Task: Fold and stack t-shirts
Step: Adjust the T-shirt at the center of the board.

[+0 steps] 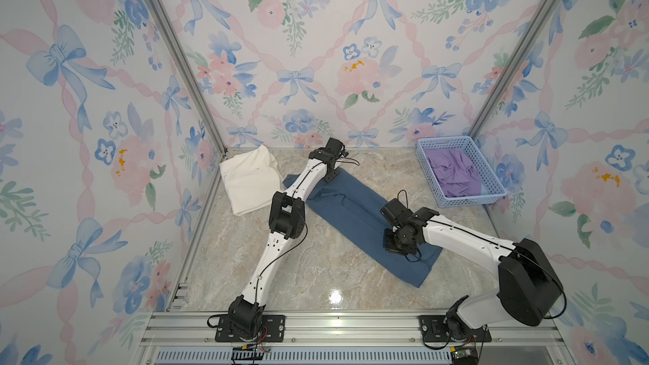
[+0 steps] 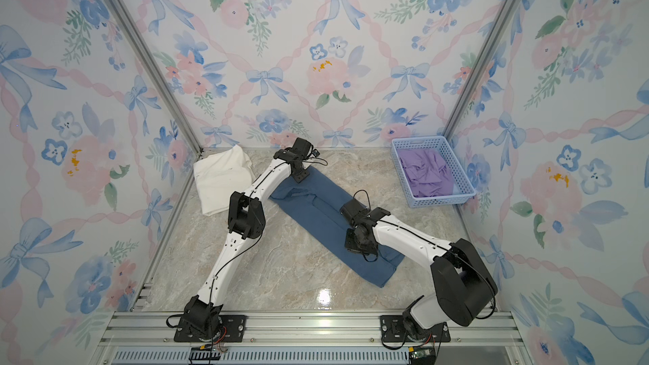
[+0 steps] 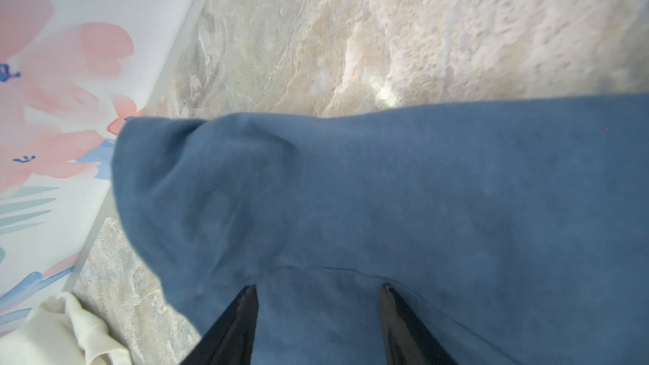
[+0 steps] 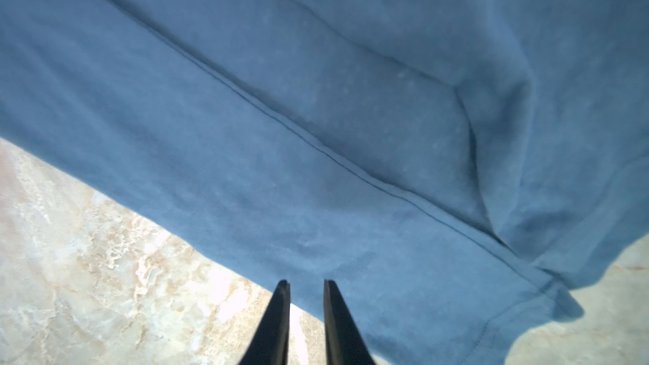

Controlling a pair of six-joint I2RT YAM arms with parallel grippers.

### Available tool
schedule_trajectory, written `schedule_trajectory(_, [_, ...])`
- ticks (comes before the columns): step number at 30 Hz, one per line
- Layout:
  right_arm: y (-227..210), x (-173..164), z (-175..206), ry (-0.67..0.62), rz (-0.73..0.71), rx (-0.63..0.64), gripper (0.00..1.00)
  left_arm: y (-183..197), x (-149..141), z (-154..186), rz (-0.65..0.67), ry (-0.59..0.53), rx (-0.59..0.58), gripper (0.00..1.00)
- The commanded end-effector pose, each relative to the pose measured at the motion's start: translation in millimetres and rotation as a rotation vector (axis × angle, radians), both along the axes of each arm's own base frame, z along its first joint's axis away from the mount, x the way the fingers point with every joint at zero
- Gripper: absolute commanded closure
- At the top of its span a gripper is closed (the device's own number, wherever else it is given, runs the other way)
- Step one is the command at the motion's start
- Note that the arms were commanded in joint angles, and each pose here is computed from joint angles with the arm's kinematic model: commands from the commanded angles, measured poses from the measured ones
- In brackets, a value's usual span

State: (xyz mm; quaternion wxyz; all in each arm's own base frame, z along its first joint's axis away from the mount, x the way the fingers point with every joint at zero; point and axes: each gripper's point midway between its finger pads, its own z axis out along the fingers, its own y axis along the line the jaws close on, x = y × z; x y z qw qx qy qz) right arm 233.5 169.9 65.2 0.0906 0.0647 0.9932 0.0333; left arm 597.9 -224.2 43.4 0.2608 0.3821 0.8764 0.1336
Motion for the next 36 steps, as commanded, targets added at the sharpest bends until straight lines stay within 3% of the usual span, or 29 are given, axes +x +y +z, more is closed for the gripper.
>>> schedule_trajectory(1, [-11,5,9,-0.036,0.059,-0.169,0.78,-8,-14,23,0.010,0.035,-0.124,0.38])
schedule_trajectory(5, [-7,9,4,-0.014,0.115,-0.192,0.78,9,-70,51,0.020,0.117,-0.117,0.38])
schedule_trajectory(8, [-4,11,-3,0.012,0.147,-0.211,0.78,29,-109,41,0.037,0.205,-0.098,0.38])
schedule_trajectory(11, [-1,12,-19,0.051,0.169,-0.223,0.78,42,-124,30,0.058,0.242,-0.065,0.38])
schedule_trajectory(18, [15,11,-41,0.104,0.189,-0.204,0.78,54,-103,-3,0.118,0.278,-0.075,0.38])
schedule_trajectory(26, [42,-7,-49,0.138,0.252,-0.203,0.78,70,-87,-48,0.146,0.300,0.042,0.38])
schedule_trajectory(36, [141,-37,-67,0.180,0.404,-0.123,0.78,53,-37,-68,0.167,0.203,0.028,0.35])
